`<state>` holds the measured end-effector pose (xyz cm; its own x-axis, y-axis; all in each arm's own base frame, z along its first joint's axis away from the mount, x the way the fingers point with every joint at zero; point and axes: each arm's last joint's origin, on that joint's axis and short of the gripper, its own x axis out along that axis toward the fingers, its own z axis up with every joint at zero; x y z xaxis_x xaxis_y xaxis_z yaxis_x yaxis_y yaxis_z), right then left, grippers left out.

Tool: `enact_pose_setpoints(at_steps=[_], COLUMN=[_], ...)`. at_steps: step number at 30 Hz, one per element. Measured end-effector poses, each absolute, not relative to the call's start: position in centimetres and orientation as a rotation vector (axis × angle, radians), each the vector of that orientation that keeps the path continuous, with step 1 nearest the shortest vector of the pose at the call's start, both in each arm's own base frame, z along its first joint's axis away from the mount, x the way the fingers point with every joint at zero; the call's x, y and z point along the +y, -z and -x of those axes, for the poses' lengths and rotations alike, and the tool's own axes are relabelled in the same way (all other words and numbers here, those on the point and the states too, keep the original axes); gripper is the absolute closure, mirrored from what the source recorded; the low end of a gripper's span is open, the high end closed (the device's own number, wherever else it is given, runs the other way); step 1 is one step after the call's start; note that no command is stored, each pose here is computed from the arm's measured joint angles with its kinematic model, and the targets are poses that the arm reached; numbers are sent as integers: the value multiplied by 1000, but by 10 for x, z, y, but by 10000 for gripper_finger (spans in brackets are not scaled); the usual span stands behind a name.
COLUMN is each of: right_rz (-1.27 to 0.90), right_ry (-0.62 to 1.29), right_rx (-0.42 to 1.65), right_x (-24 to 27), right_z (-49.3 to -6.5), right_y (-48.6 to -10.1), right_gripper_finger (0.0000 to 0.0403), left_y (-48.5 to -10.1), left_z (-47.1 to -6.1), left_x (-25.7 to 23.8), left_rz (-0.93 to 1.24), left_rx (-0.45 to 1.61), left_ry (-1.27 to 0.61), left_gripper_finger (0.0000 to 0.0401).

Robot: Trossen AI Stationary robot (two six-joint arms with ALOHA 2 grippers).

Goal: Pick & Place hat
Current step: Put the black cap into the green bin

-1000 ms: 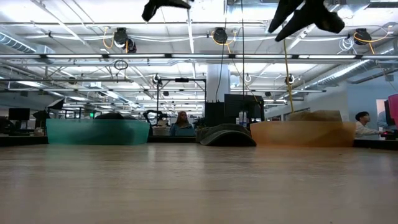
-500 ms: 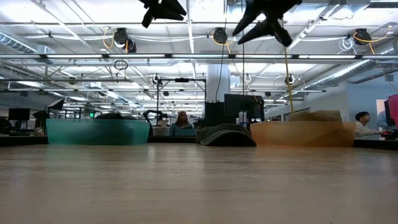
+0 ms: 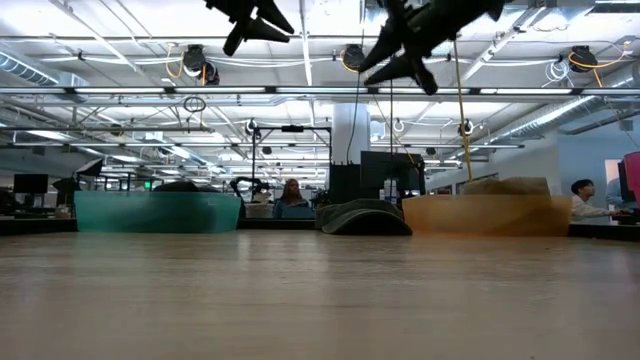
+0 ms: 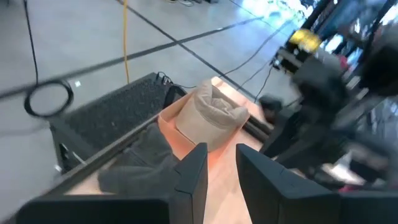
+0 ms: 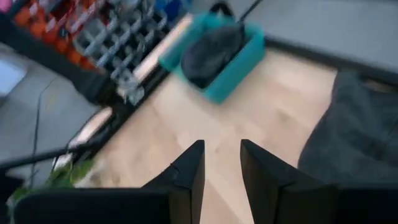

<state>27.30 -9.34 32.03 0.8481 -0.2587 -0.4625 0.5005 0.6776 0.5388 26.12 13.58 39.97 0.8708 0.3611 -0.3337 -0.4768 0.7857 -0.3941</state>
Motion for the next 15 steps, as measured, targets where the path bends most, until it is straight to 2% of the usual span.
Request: enact_pose_setpoints(at_steps=[7, 11, 15], right_rz=[-663, -633, -595], right_ry=[314, 327, 350], right_rx=[487, 548, 563], right_x=[-115, -124, -138], right_z=[-293, -299, -300], right_y=[-289, -272, -263], right_gripper_finger=[318, 318, 318], left_y=[-399, -403, -409], left_z=[-258, -257, -254], left_x=[129, 114, 103], left_rz=[621, 715, 705], left_rx=[268, 277, 259], left_ry=[-404, -331, -317], left_gripper_finger=[308, 308, 308])
